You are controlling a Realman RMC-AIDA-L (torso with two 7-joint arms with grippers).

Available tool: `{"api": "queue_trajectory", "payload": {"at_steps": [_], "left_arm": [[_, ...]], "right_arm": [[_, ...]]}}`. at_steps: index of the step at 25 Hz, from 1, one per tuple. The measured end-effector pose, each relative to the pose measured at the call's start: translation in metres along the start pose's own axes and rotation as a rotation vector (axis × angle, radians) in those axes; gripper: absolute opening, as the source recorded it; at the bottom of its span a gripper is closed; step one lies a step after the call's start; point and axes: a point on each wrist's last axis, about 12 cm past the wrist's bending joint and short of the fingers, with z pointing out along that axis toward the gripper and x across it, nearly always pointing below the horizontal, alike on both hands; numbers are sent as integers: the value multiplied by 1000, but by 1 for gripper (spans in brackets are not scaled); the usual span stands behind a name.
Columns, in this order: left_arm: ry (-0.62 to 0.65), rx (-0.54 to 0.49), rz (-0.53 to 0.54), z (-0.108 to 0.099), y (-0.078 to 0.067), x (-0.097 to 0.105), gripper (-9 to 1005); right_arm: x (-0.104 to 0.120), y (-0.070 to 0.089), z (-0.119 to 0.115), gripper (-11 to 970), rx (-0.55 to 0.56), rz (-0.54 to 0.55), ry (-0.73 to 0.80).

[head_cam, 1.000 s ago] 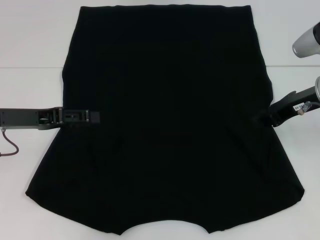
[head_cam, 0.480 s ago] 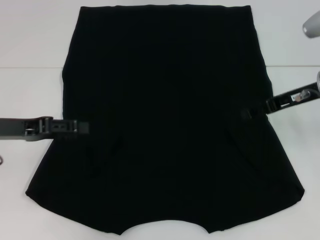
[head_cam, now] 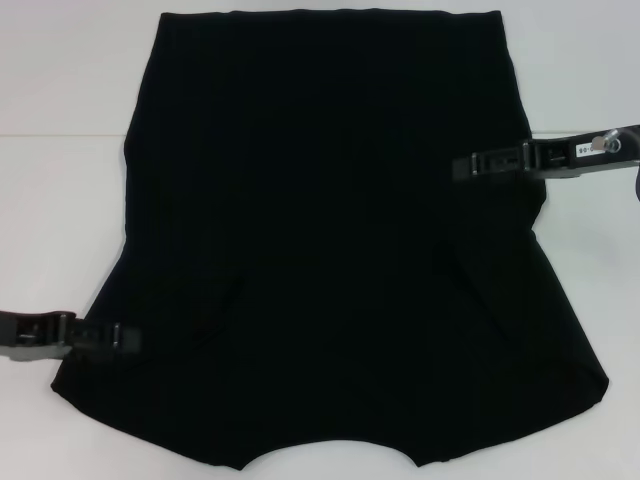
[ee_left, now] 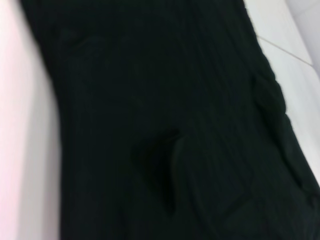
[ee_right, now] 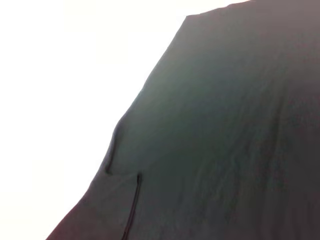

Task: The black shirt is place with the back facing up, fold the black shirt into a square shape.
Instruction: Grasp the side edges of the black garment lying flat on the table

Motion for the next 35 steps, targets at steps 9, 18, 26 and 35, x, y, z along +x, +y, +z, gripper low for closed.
{"api": "queue_trajectory", "payload": {"at_steps": [9, 18, 26, 35], "left_arm": [[-41, -68, -106, -18, 17, 16, 582], [-55, -139, -183, -22, 27, 20, 581], [-55, -174, -223, -23, 31, 22, 582], [-39, -173, -235, -16, 32, 25, 581]], "right_arm": [[6, -10, -9, 809, 16, 65, -11], [8, -13, -12, 809, 17, 77, -17], [8, -14, -14, 808, 22, 78, -18], [8, -15, -14, 809, 24, 79, -21]]}}
